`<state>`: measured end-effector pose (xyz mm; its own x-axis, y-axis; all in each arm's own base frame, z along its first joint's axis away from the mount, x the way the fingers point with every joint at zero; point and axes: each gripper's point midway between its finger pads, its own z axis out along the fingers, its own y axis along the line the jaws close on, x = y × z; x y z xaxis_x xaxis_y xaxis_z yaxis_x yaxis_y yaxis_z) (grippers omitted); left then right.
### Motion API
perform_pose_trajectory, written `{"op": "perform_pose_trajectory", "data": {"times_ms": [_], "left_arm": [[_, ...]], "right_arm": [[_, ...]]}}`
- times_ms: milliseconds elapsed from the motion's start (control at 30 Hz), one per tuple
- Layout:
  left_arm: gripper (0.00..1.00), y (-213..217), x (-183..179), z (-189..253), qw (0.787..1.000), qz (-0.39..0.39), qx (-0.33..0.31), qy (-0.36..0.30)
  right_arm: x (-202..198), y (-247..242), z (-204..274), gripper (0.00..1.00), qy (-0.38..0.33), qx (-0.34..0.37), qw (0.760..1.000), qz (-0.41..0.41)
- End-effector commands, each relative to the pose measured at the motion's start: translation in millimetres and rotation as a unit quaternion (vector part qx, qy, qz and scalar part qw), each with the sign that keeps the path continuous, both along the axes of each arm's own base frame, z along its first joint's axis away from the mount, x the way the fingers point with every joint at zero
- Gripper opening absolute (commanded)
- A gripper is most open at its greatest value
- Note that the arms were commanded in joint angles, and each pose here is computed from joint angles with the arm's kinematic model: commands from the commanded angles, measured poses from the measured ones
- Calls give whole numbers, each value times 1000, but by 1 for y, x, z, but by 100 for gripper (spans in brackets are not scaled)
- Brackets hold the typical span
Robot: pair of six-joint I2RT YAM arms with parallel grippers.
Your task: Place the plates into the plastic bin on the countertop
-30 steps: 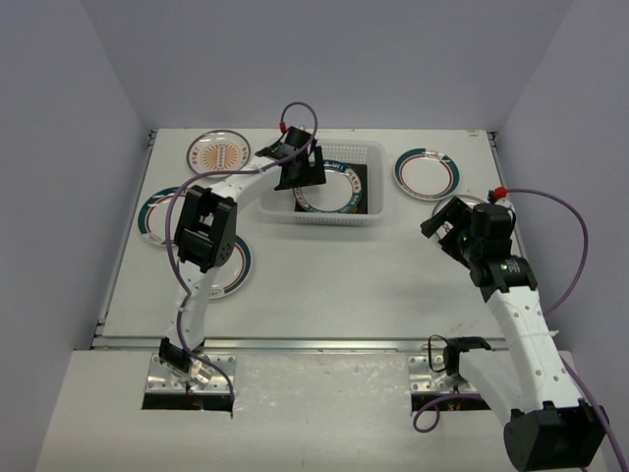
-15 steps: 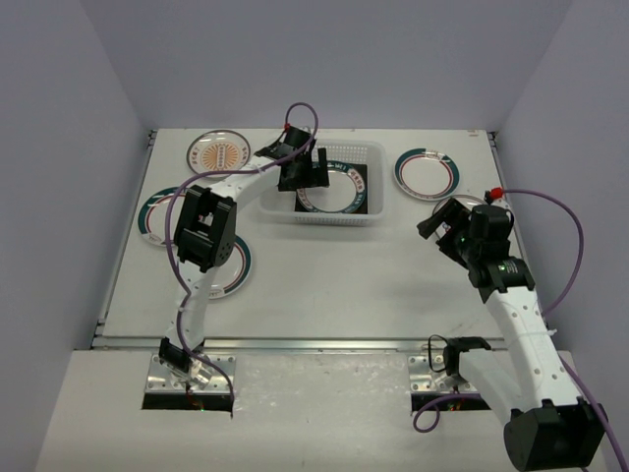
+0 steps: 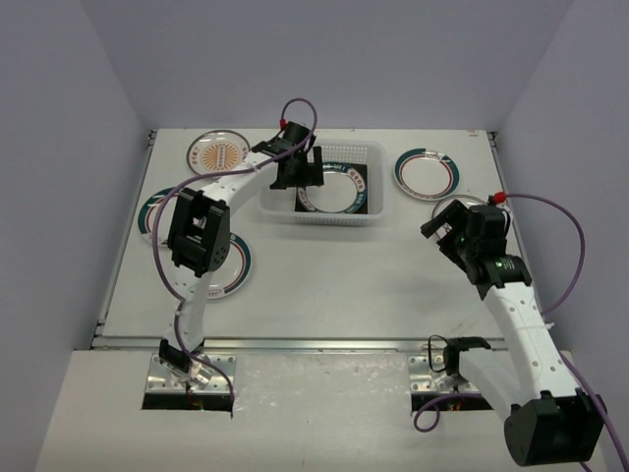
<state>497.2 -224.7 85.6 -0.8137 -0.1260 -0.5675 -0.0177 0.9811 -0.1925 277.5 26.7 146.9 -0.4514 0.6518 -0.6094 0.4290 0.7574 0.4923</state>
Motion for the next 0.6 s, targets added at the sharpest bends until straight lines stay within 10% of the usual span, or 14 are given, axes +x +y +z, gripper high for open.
{"op": "perform_pose_trajectory", "data": {"times_ms": [0,333,567], "left_arm": [[100,19,-1,86,996,41,3,-79],[100,46,-156,193,960,41,-186,-205],[100,77,-227,179,966,-45,-126,-220]], "right_arm": [[-8,-23,-20,99,27,17,994,-108],[-33,-82,-77,99,-68,105,926,-357],[-32,-101,-128,95,-97,160,902,-390]]}}
